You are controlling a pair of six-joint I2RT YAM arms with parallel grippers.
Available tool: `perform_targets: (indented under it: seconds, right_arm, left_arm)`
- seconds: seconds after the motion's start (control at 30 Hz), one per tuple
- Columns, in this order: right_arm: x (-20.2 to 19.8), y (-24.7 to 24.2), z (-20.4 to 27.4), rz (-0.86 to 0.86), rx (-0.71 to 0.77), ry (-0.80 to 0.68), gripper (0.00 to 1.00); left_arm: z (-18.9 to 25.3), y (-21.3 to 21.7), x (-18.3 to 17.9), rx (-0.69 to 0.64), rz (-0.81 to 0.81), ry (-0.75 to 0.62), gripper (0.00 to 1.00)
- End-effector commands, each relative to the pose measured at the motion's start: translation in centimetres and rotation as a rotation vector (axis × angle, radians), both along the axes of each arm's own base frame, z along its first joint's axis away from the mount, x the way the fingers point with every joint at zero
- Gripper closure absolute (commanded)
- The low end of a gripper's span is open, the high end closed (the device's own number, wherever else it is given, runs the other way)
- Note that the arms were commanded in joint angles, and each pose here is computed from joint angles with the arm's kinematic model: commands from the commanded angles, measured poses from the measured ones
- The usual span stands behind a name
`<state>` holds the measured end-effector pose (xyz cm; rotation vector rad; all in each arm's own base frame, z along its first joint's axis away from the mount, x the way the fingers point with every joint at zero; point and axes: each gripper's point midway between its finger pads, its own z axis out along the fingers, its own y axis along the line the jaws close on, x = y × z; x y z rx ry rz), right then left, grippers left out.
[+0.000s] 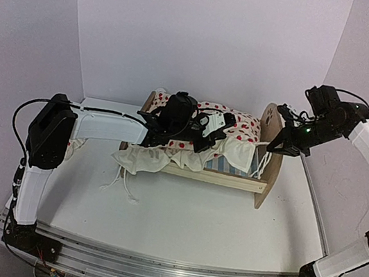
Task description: Set up the pet bed
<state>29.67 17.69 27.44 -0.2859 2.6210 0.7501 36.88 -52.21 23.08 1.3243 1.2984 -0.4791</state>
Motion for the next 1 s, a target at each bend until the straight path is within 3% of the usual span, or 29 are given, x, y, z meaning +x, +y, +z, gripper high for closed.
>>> perform_targets:
  seconds: [0.0, 0.23, 0.33, 0.53, 0.8, 0.9, 0.97]
  right_arm:
    - [-3.5, 3.6, 3.9, 0.206, 0.253, 0.027, 1.00]
    - [-6.1, 5.3, 8.5, 0.360, 0.430, -0.025, 1.00]
    - [-5.7, 5.5, 6.0, 0.316, 0.448, 0.066, 1.00]
    - [-3.9, 5.6, -3.4, 0.110, 0.315, 0.219, 0.99]
    - [-6.3, 11.8, -5.3, 0.249, 0.306, 0.185, 1.00]
    - [-5.3, 12.5, -7.2, 0.174, 0.290, 0.200, 0.93]
    - [-4.6, 13.3, -8.4, 0.122, 0.284, 0.194, 0.78]
  left_arm:
    - [1.6, -0.2, 0.7, -0.034, 0.008, -0.017, 1.00]
    - [1.6, -0.2, 0.8, -0.032, 0.007, -0.017, 1.00]
    - [1.4, -0.3, 0.8, -0.031, 0.006, -0.016, 1.00]
    - [1.0, -0.3, 0.9, -0.016, 0.010, -0.020, 1.00]
    - [0.4, 0.2, 1.4, 0.015, 0.025, -0.050, 1.00]
    - [0.1, 0.6, 1.9, 0.027, 0.036, -0.057, 1.00]
    - [-0.2, 1.0, 2.4, 0.032, 0.047, -0.054, 1.00]
